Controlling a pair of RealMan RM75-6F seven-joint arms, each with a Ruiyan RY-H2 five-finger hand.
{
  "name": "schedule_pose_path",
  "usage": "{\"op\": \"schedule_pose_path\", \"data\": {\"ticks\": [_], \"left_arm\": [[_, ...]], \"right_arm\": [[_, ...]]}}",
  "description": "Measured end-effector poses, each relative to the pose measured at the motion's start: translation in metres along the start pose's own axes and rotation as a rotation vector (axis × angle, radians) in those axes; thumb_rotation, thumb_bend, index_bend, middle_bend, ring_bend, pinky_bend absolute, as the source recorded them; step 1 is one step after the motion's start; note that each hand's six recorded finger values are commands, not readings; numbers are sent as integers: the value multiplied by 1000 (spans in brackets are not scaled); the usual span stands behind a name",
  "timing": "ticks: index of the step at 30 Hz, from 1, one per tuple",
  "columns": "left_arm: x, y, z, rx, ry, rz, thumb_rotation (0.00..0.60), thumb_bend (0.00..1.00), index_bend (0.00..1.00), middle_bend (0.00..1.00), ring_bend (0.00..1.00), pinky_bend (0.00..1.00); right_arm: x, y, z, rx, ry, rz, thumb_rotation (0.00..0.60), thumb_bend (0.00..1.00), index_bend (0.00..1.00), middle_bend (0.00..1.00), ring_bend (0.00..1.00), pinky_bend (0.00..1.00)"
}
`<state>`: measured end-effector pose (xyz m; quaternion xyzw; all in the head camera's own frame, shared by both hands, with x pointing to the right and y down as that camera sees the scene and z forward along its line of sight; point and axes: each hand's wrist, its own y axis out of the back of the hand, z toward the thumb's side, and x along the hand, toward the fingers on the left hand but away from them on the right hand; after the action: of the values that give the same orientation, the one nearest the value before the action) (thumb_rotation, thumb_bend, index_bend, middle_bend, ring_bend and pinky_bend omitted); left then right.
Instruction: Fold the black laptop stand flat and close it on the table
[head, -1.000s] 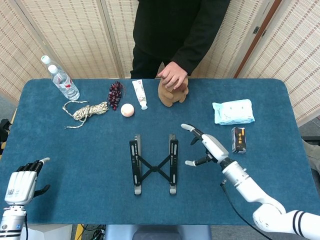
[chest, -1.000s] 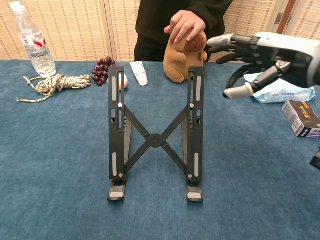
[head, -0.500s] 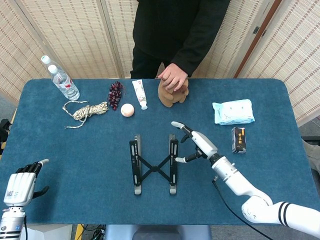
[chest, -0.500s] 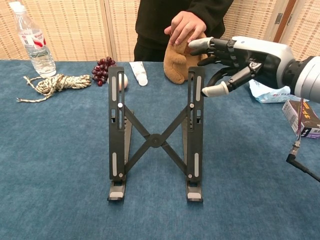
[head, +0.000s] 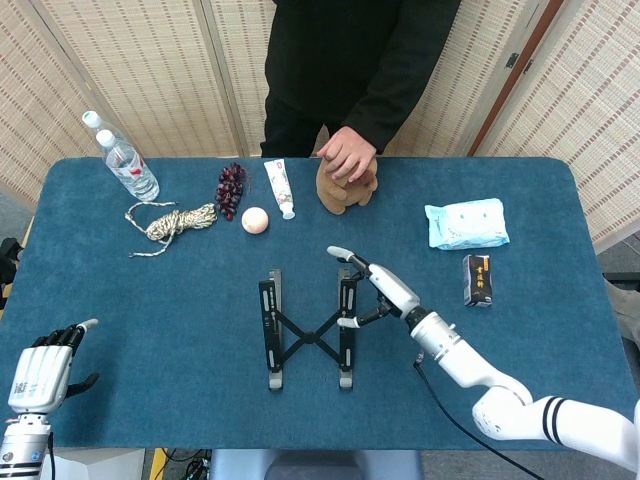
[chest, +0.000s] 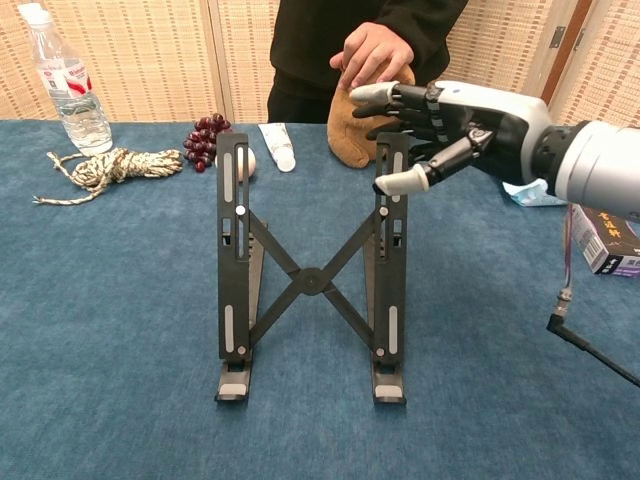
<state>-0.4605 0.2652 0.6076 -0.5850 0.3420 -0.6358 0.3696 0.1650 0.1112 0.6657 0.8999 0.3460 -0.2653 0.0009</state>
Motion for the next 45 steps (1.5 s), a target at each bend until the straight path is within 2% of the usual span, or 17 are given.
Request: {"op": "schedule_pose_path", "data": {"ticks": [13, 35, 45], "left_arm": [[-2, 1, -4, -5, 13, 6, 600, 62, 227, 333, 343, 451], [-3, 0, -4, -5, 21, 7, 600, 63, 227, 334, 343, 455], [-3, -2, -4, -1, 24, 4, 600, 63, 227, 334, 343, 456]], "right_arm": [[-3, -21, 14, -12, 52, 65, 600, 0, 91, 87, 108, 372], [63, -35, 21, -30, 117, 131, 600, 0, 91, 88, 109, 372], [75, -46, 21, -51, 135, 166, 600, 0, 91, 88, 108, 372]]}}
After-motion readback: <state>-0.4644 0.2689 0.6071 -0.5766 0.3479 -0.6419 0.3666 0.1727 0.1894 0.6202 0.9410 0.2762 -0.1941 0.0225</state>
